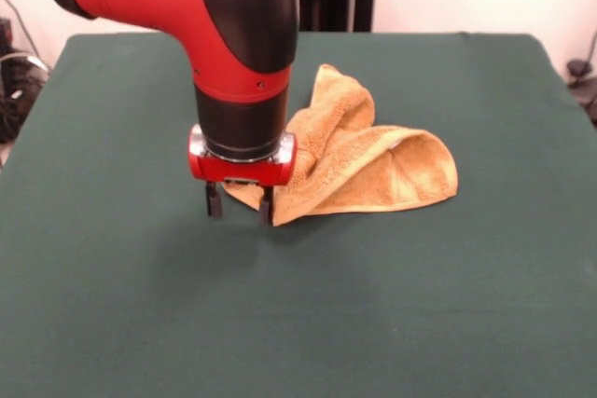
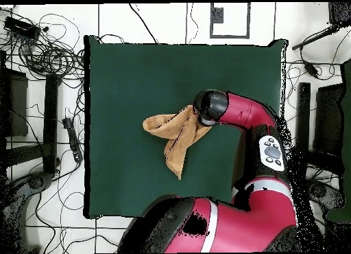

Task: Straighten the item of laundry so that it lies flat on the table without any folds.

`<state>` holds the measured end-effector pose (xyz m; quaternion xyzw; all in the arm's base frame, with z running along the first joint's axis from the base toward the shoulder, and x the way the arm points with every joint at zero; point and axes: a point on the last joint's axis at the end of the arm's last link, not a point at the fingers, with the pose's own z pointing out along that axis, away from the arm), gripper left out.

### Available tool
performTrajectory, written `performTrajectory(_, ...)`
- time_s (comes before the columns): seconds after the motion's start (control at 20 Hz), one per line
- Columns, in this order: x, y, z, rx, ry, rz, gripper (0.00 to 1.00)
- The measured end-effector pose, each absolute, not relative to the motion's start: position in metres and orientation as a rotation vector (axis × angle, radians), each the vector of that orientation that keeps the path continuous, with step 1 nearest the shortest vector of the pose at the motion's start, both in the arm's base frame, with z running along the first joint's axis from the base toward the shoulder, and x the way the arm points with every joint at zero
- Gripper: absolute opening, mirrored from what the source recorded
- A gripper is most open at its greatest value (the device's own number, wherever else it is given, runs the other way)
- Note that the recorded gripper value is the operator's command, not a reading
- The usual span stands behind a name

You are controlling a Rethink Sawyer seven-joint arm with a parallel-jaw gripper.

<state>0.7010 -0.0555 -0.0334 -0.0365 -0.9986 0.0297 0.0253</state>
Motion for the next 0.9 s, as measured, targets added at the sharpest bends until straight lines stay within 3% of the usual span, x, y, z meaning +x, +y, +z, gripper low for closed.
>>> performTrajectory(0.9,0.686,-0.073,0.008,-0.115,-3.149,0.144,1.00)
